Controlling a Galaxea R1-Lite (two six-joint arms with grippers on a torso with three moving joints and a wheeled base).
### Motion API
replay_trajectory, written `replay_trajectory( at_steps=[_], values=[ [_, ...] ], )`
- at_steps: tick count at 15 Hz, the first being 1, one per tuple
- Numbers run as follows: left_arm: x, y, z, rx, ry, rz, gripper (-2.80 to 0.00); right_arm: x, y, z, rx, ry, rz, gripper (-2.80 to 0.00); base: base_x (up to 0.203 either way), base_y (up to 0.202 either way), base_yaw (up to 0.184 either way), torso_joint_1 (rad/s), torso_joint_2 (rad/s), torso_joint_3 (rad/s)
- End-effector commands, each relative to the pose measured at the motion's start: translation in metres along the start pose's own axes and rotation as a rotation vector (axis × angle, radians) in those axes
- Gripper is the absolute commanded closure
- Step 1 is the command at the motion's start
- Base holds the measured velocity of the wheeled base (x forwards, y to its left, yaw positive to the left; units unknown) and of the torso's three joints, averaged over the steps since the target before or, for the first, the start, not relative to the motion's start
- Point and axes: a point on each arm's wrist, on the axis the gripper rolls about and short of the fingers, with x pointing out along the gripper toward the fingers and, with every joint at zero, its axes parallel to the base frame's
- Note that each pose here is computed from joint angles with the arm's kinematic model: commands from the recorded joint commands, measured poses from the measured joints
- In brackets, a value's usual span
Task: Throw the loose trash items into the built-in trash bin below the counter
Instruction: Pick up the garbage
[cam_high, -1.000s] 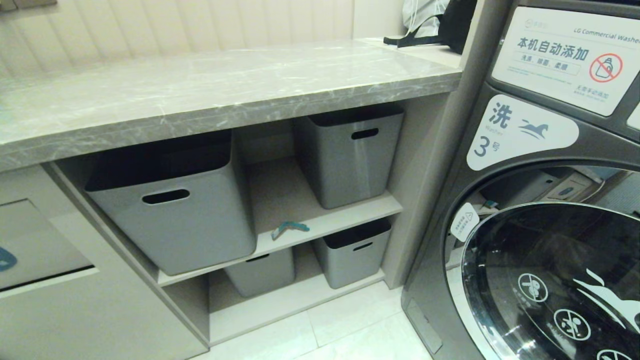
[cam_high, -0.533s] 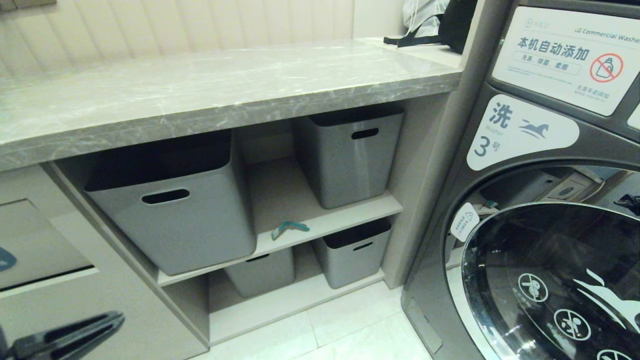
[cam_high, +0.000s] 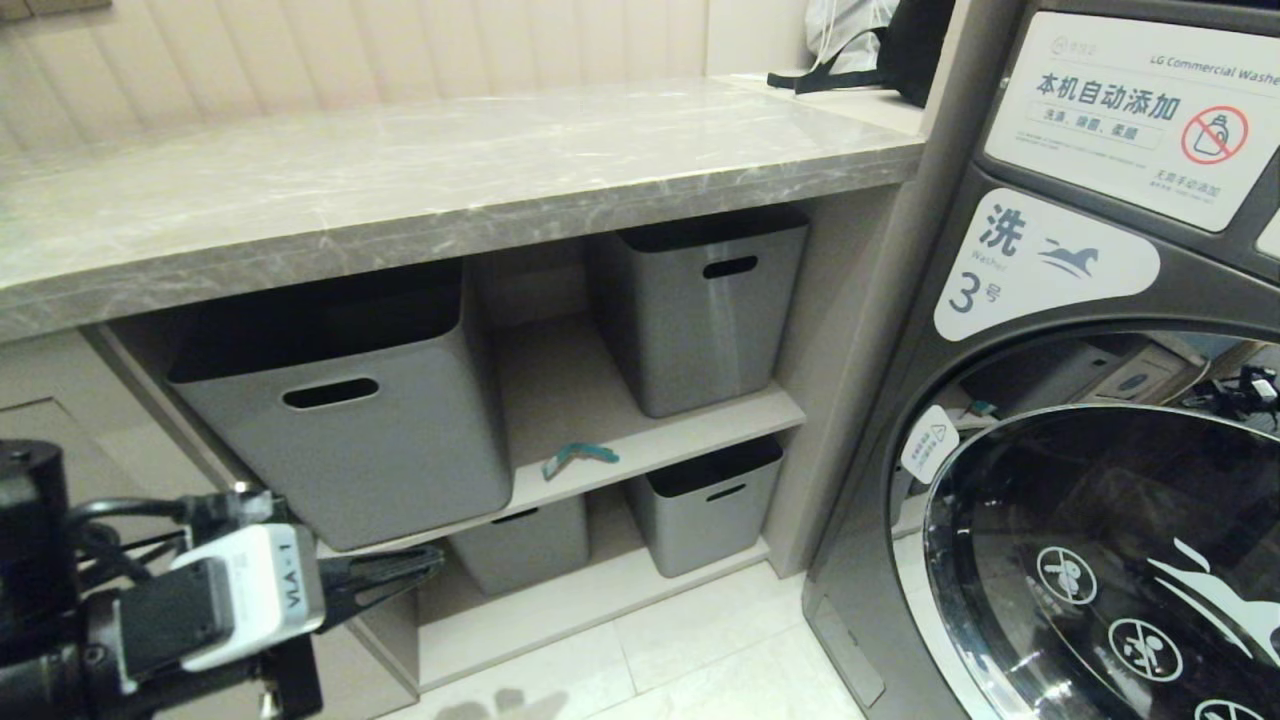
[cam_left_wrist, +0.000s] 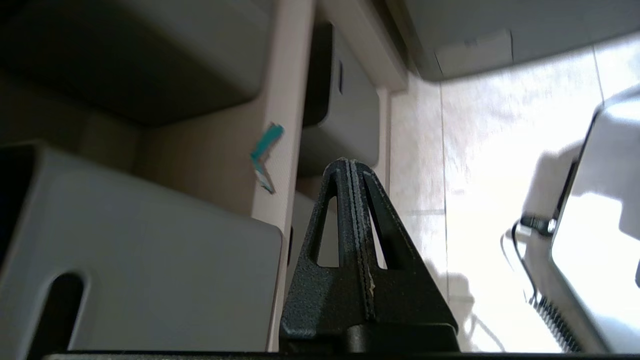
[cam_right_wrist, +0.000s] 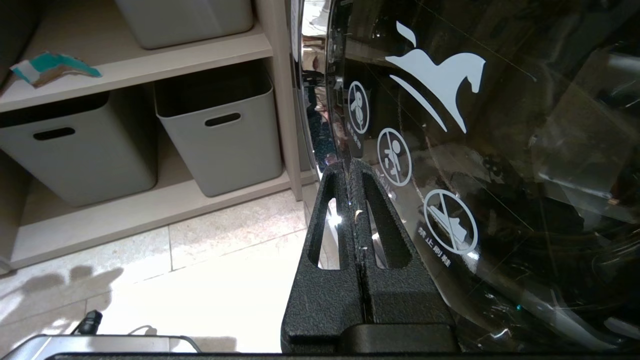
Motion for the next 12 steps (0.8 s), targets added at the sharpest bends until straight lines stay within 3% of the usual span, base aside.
replay_trajectory(
  at_steps=[1, 4, 8, 12],
  values=[
    [0.025, -0.001, -0.012, -0.007, 0.051, -0.076, 0.00, 0.000, 0.000, 0.000, 0.000, 0.001, 0.000, 0.00, 0.000, 0.000, 0.000, 0.000, 0.00, 0.000],
    [0.060, 0.005, -0.019, 0.012, 0.151, -0.098, 0.00, 0.000, 0.000, 0.000, 0.000, 0.001, 0.000, 0.00, 0.000, 0.000, 0.000, 0.000, 0.00, 0.000],
    [0.116, 0.010, -0.011, 0.083, 0.327, -0.024, 0.00, 0.000, 0.000, 0.000, 0.000, 0.000, 0.000, 0.00, 0.000, 0.000, 0.000, 0.000, 0.00, 0.000],
    [0.154, 0.013, -0.004, 0.119, 0.384, 0.023, 0.00, 0.000, 0.000, 0.000, 0.000, 0.001, 0.000, 0.00, 0.000, 0.000, 0.000, 0.000, 0.00, 0.000]
  ],
)
